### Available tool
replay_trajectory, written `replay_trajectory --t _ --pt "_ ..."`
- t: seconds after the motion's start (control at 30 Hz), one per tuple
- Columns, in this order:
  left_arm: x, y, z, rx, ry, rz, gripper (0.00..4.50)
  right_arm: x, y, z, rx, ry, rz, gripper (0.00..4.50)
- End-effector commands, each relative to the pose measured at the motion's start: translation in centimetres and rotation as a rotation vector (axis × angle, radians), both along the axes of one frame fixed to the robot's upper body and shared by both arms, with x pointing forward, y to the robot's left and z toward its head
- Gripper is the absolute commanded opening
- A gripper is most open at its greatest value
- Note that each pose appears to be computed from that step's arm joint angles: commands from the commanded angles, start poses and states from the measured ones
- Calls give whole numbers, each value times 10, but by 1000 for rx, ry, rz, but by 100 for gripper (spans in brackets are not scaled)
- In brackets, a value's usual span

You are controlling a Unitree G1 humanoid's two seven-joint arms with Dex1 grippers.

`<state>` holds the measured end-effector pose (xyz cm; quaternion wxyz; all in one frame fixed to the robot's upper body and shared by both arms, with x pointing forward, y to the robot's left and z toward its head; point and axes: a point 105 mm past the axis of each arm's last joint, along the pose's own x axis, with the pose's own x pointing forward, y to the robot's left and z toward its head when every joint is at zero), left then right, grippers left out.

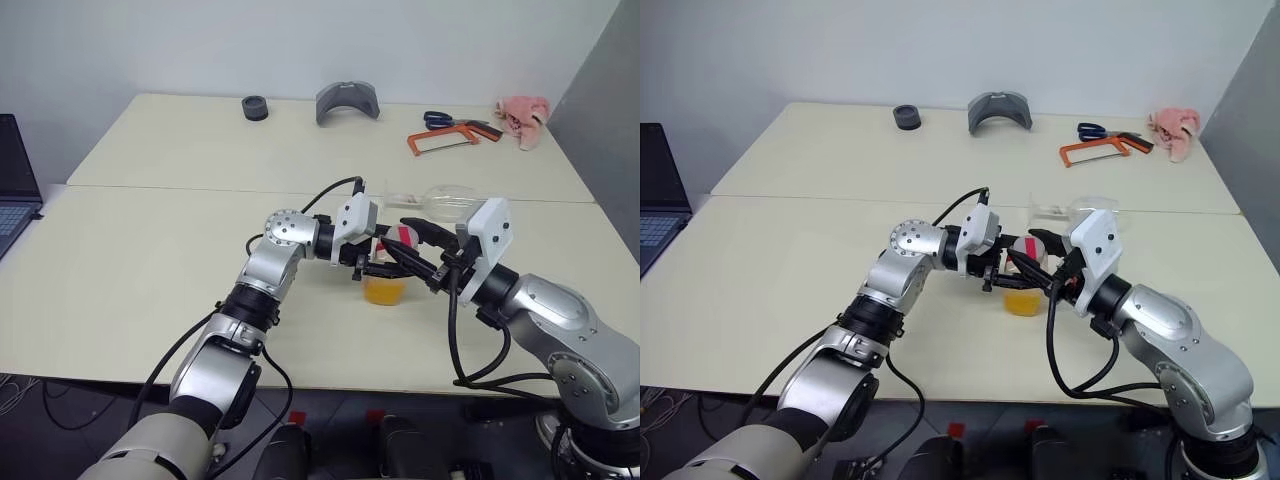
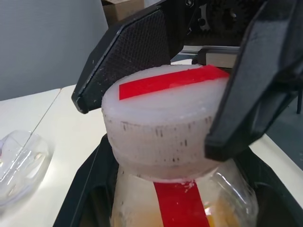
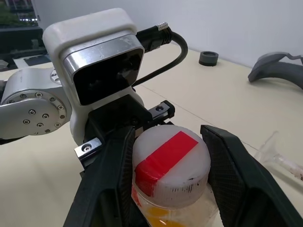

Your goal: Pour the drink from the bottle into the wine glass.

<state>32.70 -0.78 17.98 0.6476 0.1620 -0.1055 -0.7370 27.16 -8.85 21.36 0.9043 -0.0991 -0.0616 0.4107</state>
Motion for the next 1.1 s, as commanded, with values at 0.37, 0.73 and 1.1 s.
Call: replay_trajectory --t 0.37,0.73,1.1 --pt "-6 -4 9 -34 -64 -25 217 5 -16 10 -442 -49 514 186" --pt "4 -7 10 -77 -53 80 217 -24 -25 36 -76 -103 126 450" --pt "9 -13 12 -99 -46 98 217 -8 -3 14 133 -138 -250 450"
